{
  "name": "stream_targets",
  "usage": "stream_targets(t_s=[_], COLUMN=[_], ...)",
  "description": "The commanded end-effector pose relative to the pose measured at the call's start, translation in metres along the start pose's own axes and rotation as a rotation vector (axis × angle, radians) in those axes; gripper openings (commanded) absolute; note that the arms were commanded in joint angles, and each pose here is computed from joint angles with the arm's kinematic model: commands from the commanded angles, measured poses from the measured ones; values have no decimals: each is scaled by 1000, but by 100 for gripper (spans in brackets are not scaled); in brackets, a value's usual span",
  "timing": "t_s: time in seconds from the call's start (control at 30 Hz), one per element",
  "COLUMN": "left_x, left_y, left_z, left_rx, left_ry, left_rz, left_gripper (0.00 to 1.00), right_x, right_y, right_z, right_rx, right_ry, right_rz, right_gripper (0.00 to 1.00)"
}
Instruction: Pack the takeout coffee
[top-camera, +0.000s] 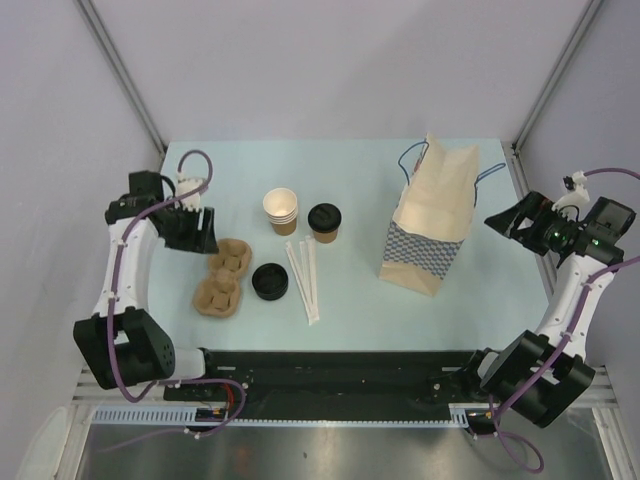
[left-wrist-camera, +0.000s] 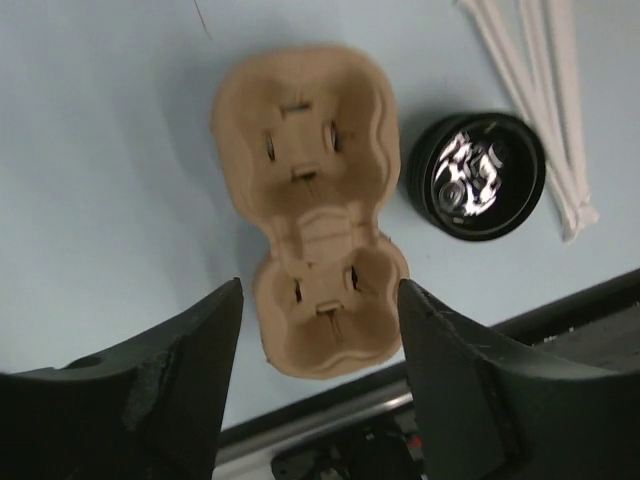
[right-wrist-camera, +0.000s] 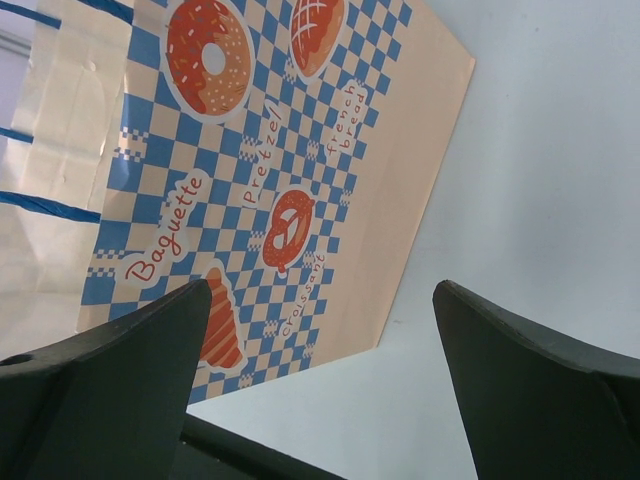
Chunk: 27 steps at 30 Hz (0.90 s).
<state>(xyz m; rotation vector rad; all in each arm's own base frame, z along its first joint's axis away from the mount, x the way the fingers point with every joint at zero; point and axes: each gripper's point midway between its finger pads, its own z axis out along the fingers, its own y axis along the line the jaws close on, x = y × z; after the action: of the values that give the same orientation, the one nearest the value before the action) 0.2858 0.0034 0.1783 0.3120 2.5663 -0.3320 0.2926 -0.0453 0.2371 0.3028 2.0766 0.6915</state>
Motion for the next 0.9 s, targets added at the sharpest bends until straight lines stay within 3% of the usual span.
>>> stream_targets(t_s=[0.0, 0.13, 0.43, 0.87], left_x=[22, 37, 38, 36], left_y=[0, -6, -31, -27], left_z=[0, 17, 55, 83], left_rx=[-20, -4, 32, 76], left_ry=[13, 58, 65, 133], left_rz=[0, -29, 67, 175], left_gripper=[63, 54, 43, 41], right_x=[-9, -5, 0, 5], right_y=[8, 7, 6, 6], right_z=[-5, -5, -4, -4], right_rx=[18, 33, 47, 62], right_ry=[-18, -10, -13, -6], right_rz=[-57, -54, -30, -3], right_gripper=[100, 100, 100, 100])
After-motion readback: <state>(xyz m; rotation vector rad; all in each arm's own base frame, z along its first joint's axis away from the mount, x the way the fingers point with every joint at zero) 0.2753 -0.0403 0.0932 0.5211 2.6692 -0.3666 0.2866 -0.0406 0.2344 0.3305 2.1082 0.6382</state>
